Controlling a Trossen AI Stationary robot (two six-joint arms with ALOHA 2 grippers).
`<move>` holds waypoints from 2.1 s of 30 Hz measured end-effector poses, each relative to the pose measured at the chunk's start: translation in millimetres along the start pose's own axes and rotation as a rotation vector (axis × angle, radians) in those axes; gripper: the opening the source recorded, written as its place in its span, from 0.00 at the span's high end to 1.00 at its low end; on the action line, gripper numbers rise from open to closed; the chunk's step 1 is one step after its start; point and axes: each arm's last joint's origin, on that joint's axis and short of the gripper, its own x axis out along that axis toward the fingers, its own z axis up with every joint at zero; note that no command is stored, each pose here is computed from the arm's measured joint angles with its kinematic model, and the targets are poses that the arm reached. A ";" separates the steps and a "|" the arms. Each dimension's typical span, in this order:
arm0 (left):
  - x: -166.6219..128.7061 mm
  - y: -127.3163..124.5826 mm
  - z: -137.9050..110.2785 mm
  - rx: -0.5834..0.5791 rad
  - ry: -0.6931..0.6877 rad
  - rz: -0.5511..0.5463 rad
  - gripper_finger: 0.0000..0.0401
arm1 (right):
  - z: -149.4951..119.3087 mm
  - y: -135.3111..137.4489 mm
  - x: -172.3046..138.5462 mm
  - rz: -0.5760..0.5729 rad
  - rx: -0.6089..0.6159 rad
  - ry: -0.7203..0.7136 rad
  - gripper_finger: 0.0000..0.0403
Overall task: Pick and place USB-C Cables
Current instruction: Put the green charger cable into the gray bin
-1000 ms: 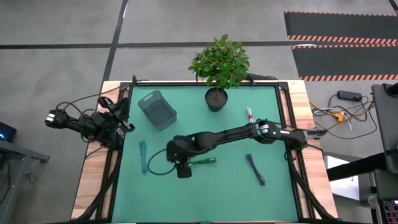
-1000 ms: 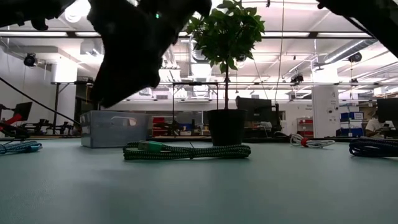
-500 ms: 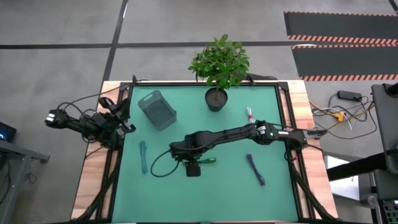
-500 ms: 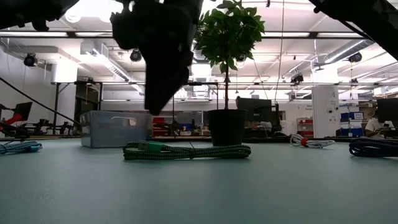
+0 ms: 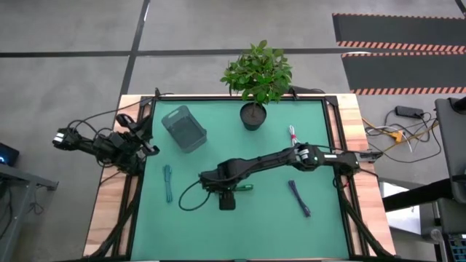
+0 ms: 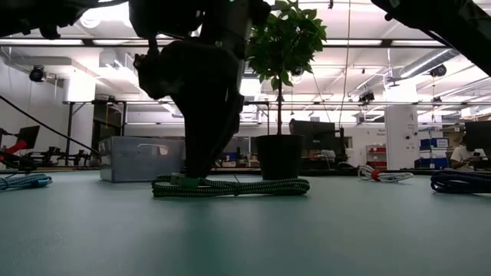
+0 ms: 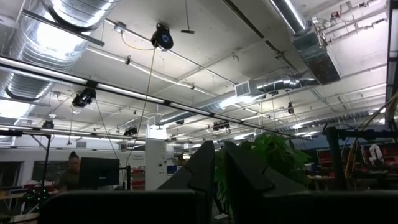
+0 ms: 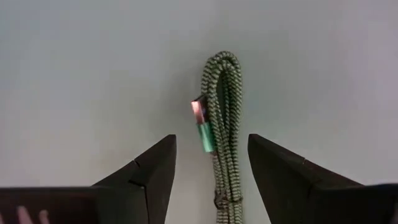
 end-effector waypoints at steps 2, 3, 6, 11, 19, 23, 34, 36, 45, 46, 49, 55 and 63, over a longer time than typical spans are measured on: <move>0.0 0.0 -0.1 0.000 0.000 0.000 0.95 | 0.1 -0.3 4.8 0.003 -0.011 -0.014 0.55; 0.0 0.0 -0.1 0.000 0.000 0.000 0.95 | -0.3 -0.6 7.3 0.006 -0.018 -0.017 0.56; -0.1 -0.1 -0.2 0.001 0.000 0.000 0.95 | 0.9 -0.9 11.0 0.014 -0.022 -0.038 0.58; -0.1 -0.1 -0.2 0.001 0.000 0.000 0.95 | 3.8 -2.6 12.0 0.017 -0.028 -0.070 0.65; 0.0 -0.5 -0.5 0.003 0.002 -0.002 0.95 | 3.2 -9.0 16.9 0.047 0.003 -0.075 0.82; 0.0 -0.5 -0.5 0.003 0.002 -0.002 0.95 | 4.1 -11.0 17.0 0.085 0.002 -0.080 0.90; 0.0 -0.5 -0.5 0.000 0.002 -0.002 0.95 | 11.7 -15.3 -9.1 0.019 -0.121 -0.178 0.94; 0.0 -0.5 -0.5 0.000 0.002 -0.002 0.95 | 14.4 -19.2 -18.8 0.013 -0.138 -0.214 0.94; 0.0 -0.5 -0.5 -0.001 0.002 -0.002 0.95 | 33.7 -37.6 -57.9 -0.021 -0.213 -0.465 0.93; 0.0 -0.5 -0.5 -0.001 0.002 -0.002 0.95 | 36.4 -40.4 -60.7 -0.030 -0.223 -0.498 0.93; 0.0 -0.5 -0.5 -0.001 0.002 -0.002 0.95 | 44.9 -47.4 -67.9 -0.098 -0.237 -0.598 0.93; 0.0 -0.5 -0.5 -0.001 0.002 -0.002 0.95 | 60.0 -58.0 -82.2 -0.274 -0.257 -0.789 0.93; 0.0 -0.5 -0.5 -0.001 0.002 -0.002 0.95 | 73.2 -74.5 -100.8 -0.380 -0.221 -1.036 0.93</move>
